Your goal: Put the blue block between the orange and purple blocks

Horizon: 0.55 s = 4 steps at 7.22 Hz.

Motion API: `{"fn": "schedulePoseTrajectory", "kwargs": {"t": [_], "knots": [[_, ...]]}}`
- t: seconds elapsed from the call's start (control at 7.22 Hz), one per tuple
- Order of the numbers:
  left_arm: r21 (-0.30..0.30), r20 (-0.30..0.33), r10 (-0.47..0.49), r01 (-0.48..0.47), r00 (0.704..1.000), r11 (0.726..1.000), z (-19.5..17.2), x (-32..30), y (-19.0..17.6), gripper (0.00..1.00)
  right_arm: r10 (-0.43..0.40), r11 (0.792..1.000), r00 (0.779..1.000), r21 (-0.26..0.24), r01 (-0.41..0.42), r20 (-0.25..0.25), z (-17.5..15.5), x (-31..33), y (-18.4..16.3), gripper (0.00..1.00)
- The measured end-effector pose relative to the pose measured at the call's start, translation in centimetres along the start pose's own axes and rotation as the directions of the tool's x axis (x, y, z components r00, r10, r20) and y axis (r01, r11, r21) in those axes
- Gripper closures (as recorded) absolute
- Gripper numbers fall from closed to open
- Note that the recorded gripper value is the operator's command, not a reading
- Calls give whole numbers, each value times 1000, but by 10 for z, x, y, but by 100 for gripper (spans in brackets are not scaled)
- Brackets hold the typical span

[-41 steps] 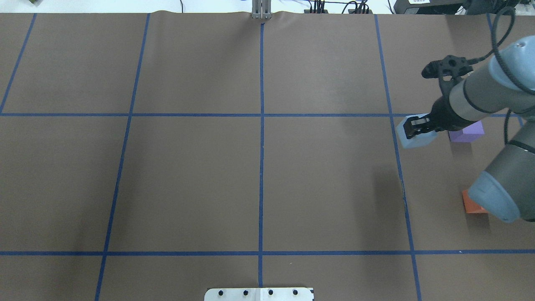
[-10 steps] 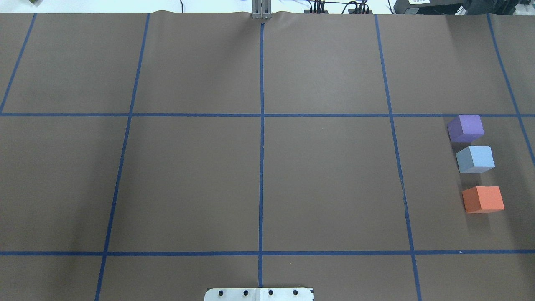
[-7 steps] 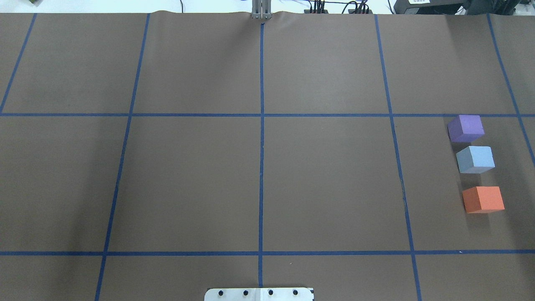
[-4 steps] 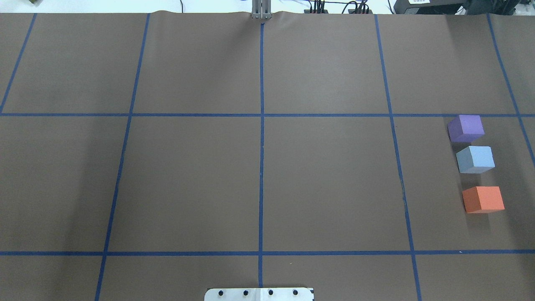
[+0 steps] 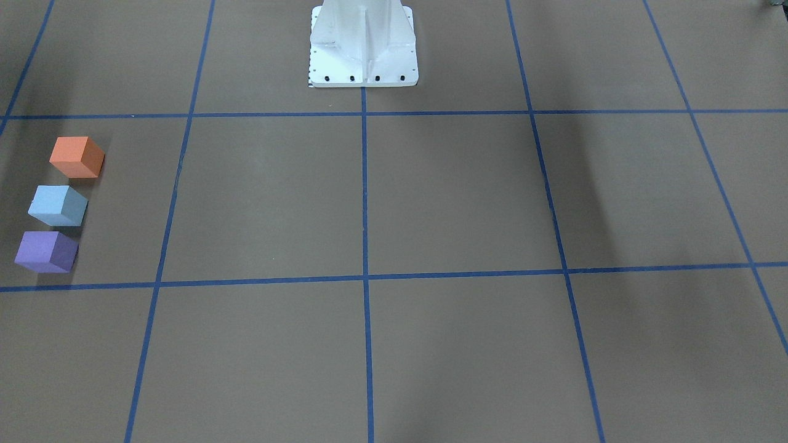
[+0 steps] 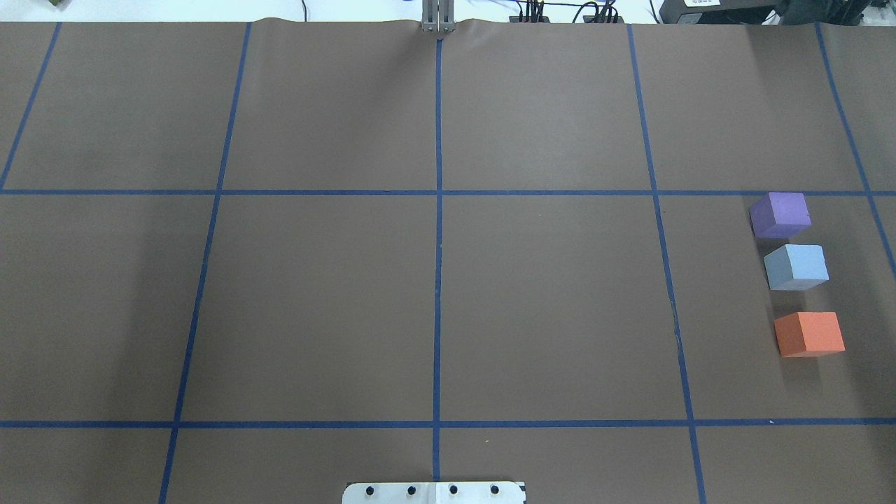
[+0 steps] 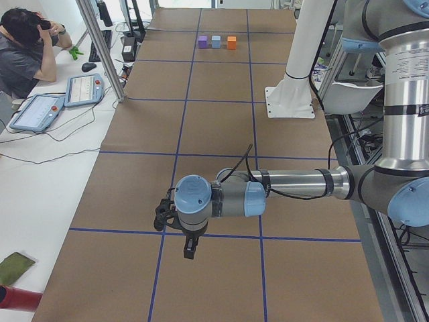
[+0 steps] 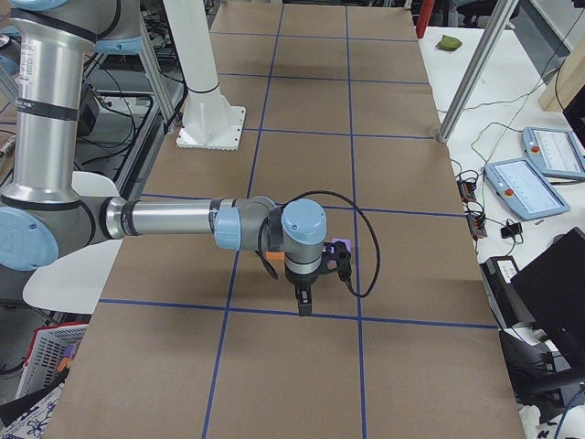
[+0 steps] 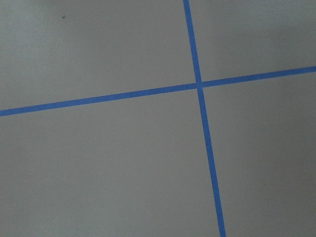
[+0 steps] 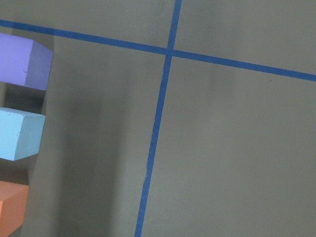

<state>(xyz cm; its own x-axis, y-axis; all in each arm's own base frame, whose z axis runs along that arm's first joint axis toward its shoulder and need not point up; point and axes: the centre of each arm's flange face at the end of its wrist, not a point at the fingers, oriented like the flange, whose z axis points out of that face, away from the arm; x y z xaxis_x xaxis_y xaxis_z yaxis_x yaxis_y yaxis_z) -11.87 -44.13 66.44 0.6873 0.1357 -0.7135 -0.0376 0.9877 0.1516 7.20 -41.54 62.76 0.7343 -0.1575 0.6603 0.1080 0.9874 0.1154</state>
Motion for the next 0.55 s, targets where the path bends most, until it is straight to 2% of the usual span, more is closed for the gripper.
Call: {"fn": "schedulePoseTrajectory", "kwargs": {"t": [0.55], "knots": [[-1, 0, -1, 1, 1000, 1000, 0, 0, 1, 0, 6, 1000, 1000, 0, -6, 7, 0, -1, 0, 0]]}}
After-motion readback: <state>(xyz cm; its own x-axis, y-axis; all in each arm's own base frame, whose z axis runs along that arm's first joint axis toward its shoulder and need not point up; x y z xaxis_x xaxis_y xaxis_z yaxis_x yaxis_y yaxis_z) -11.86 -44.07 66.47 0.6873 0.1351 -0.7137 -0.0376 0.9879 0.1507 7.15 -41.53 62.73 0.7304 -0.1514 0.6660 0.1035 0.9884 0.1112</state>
